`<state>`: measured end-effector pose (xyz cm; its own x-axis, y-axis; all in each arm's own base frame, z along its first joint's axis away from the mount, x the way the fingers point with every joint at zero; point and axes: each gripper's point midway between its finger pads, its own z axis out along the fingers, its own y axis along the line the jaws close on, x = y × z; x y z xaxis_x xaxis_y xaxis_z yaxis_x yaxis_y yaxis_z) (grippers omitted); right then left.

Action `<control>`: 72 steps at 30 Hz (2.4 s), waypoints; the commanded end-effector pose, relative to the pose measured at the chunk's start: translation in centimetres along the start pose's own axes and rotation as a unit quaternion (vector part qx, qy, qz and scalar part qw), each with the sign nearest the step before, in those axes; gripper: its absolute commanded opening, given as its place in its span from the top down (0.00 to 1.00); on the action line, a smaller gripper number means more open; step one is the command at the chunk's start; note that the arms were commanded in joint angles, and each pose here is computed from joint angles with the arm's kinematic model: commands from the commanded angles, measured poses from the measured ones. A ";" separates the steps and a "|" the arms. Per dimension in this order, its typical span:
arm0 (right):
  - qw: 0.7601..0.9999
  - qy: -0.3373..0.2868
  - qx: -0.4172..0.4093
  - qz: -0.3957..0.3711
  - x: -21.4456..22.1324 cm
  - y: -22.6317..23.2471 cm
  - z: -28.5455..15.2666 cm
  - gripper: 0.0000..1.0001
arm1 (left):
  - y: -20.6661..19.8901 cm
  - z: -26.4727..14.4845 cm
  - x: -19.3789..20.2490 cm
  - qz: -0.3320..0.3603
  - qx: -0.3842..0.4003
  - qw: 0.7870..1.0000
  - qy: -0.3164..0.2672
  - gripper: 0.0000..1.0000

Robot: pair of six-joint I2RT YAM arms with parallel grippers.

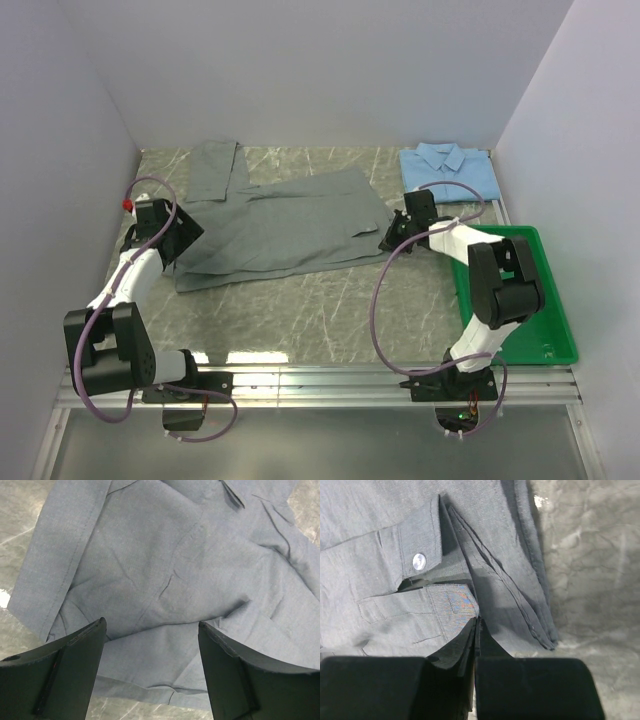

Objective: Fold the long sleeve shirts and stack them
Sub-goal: Fold the shirt

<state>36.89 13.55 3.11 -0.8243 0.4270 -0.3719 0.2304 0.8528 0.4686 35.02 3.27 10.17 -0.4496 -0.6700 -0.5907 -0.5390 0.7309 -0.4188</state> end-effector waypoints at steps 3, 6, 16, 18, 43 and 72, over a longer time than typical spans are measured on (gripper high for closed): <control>0.999 -0.038 0.017 -0.016 -1.9 -0.2 -2.1 1.00 | 0.3 -0.1 -0.4 -0.008 -0.010 1.000 -0.008 0.20; 0.998 -0.045 0.025 -0.022 -2.3 -0.4 -2.2 1.00 | 0.5 0.1 0.1 -0.013 -0.012 1.000 0.001 0.20; 1.000 -0.024 -0.003 -0.020 -1.8 0.0 -0.3 0.92 | 1.5 -0.7 1.7 -0.034 -0.026 0.999 0.018 0.26; 0.999 -0.021 -0.015 -0.022 -1.8 0.6 -0.3 0.89 | 1.4 -1.3 1.8 -0.038 -0.025 0.999 0.019 0.26; 0.984 -0.114 -0.105 -0.091 -4.1 6.5 -5.9 0.48 | 1.9 -1.7 6.7 -0.132 0.002 0.990 0.045 0.38; 0.995 -0.027 -0.090 0.037 0.8 2.0 -0.8 0.48 | 3.6 0.7 4.8 -0.332 0.049 0.941 -0.037 0.61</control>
<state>35.47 15.89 3.85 -0.8021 0.4728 -0.3648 0.1736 0.7691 0.6151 31.13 2.43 4.94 -0.0316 -0.9681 -0.2484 -0.6412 0.2103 -0.7380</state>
